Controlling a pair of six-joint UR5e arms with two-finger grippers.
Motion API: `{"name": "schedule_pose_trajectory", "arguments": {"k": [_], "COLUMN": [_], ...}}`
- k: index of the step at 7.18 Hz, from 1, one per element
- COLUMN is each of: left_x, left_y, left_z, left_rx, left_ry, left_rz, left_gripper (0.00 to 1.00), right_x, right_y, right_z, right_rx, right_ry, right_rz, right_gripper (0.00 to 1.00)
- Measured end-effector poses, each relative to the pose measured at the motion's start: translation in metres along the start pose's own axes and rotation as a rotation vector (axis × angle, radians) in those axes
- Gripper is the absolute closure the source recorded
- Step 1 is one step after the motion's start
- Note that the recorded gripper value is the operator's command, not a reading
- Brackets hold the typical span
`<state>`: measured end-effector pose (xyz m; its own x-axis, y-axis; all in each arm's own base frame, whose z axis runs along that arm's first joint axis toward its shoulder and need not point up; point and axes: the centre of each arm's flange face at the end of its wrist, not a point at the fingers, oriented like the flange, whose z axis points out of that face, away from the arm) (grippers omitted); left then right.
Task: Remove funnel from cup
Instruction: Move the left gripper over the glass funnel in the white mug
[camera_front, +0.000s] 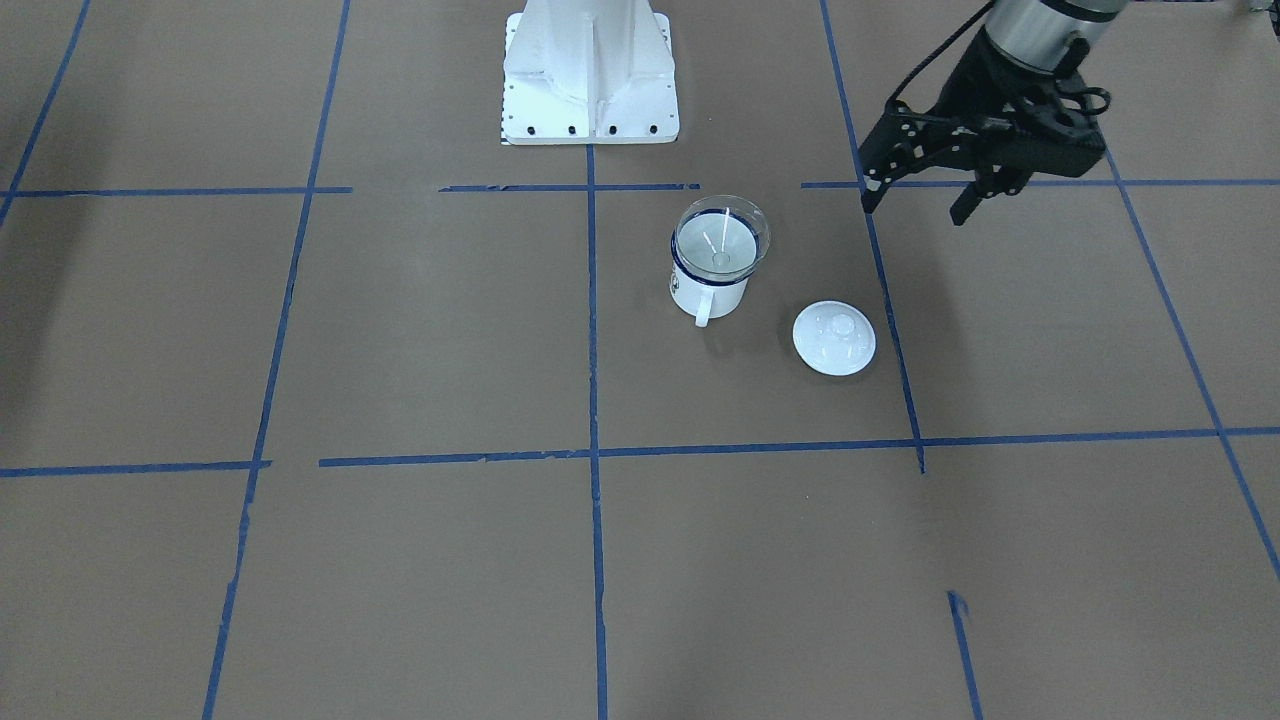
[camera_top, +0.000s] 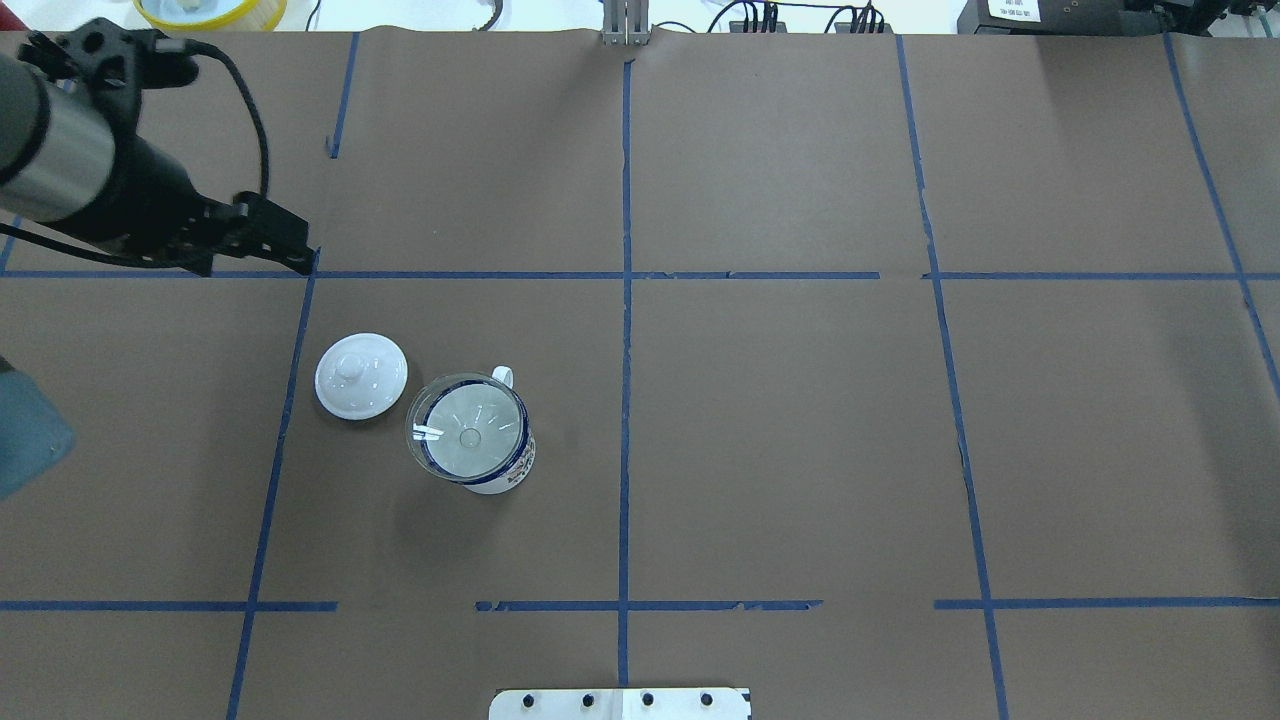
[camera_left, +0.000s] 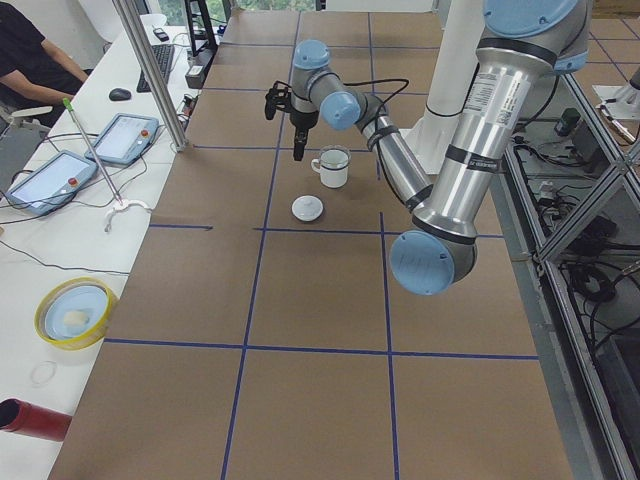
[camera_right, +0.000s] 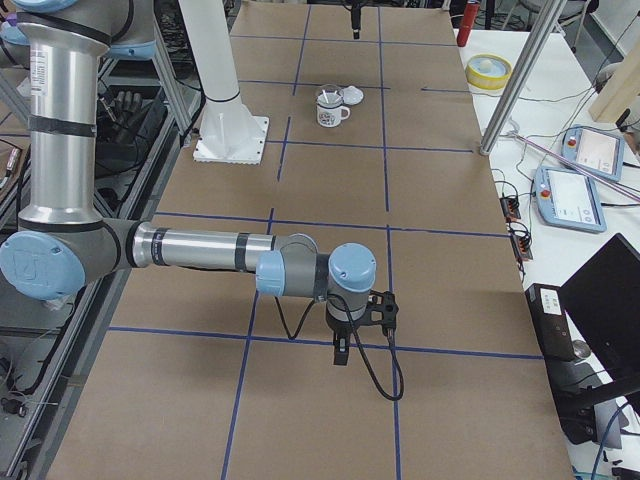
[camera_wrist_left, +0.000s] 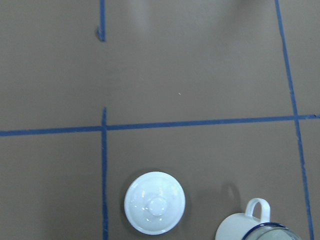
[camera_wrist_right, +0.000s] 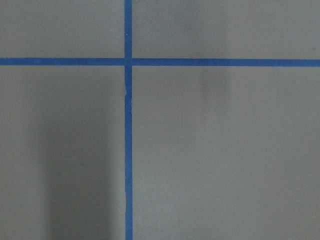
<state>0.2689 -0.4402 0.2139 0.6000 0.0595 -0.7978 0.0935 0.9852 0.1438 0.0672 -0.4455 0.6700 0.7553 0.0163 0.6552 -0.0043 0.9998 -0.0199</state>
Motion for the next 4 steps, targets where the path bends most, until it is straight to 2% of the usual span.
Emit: {"name": "schedule_pose_trajectory", "arguments": {"k": [2,4], "left_x": [0.068,0.096], "left_y": [0.018,0.030], "left_z": [0.009,0.020], "left_rx": [-0.025,-0.054], "left_ry": [-0.052,-0.057], "left_rz": [0.014,0.040], "left_gripper": [0.00,0.00], "right_x": [0.000,0.000], "right_y": [0.000,0.000], "right_z": [0.000,0.000], "right_rx": [0.000,0.000], "right_ry": [0.000,0.000], "right_rz": [0.000,0.000], "right_gripper": [0.00,0.00]}}
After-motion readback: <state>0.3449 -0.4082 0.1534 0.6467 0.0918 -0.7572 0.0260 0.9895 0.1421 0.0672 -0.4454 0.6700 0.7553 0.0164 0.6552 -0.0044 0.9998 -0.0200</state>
